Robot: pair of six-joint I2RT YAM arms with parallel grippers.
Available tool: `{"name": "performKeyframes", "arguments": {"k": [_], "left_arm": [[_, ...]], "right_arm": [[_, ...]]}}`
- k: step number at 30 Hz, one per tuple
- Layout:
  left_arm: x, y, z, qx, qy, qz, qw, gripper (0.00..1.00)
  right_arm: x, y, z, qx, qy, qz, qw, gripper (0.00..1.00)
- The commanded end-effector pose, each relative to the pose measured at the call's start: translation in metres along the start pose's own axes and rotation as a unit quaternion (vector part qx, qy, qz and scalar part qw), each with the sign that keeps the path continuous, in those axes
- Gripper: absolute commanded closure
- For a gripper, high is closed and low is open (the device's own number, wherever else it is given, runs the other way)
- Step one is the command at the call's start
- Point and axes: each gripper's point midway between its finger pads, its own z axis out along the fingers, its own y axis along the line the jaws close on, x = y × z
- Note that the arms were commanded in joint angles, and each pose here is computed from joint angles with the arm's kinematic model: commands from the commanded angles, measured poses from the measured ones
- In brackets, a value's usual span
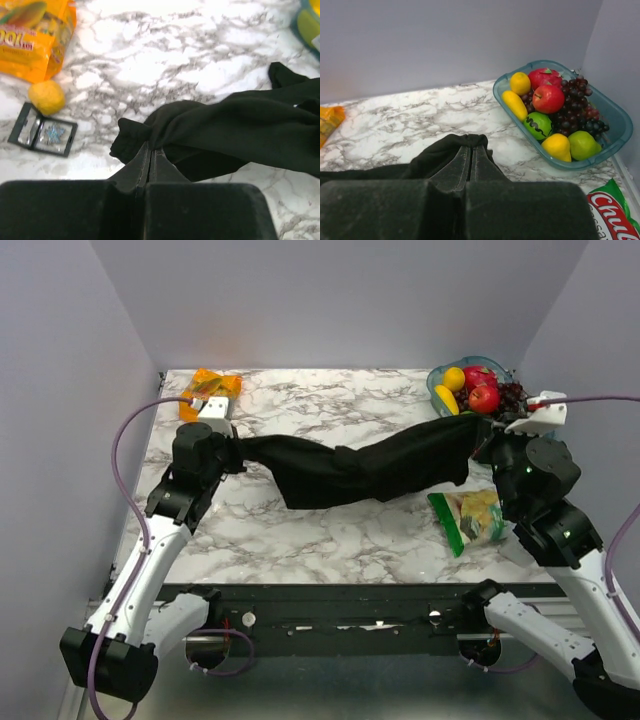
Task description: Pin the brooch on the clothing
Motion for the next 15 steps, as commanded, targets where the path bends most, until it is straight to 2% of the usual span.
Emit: {"name": "performKeyframes", "arguments": {"k": [1, 2, 3, 4, 5, 6, 8, 10, 12, 13, 15], "left_arm": [[0.096, 0.029, -0.009, -0.071, 0.138, -0.024, 0.988, 0.87], [0.099, 0.03, -0.013, -0.073, 0.139, -0.029, 0.987, 0.46], [0.102, 0.03, -0.016, -0.072, 0.142, -0.032, 0.987, 0.3], [0.107, 0.029, -0.018, -0.071, 0.141, -0.04, 0.987, 0.23], [0.1, 0.024, -0.024, -0.059, 0.12, -0.045, 0.99, 0.17], [0.097, 0.014, -0.025, -0.033, 0.112, -0.056, 0.992, 0.15], [0.086, -0.007, -0.026, 0.024, 0.078, -0.059, 0.995, 0.1], [0.079, -0.036, -0.023, 0.083, 0.066, -0.046, 0.993, 0.1], [0.086, -0.055, -0.011, 0.109, 0.093, -0.039, 0.989, 0.1], [0.081, -0.081, -0.01, 0.153, 0.101, -0.036, 0.982, 0.1], [0.102, -0.109, 0.008, 0.198, 0.159, -0.043, 0.966, 0.1]], "right_arm": [[0.035, -0.017, -0.005, 0.031, 0.021, 0.003, 0.999, 0.99], [0.06, -0.018, -0.003, 0.037, 0.043, 0.004, 0.998, 0.99], [0.071, -0.022, -0.004, 0.044, 0.052, 0.008, 0.998, 0.99], [0.085, -0.024, -0.006, 0.047, 0.065, 0.008, 0.997, 0.99], [0.093, -0.025, -0.009, 0.048, 0.07, 0.022, 0.996, 0.99], [0.114, -0.028, -0.01, 0.054, 0.089, 0.017, 0.994, 0.99], [0.13, -0.031, -0.014, 0.059, 0.101, 0.031, 0.993, 0.99], [0.152, -0.032, -0.017, 0.059, 0.123, 0.029, 0.99, 0.99], [0.163, -0.031, -0.018, 0.058, 0.138, 0.039, 0.988, 0.99], [0.171, -0.031, -0.02, 0.057, 0.149, 0.037, 0.986, 0.99], [0.179, -0.027, -0.021, 0.05, 0.163, 0.044, 0.984, 0.99]]}}
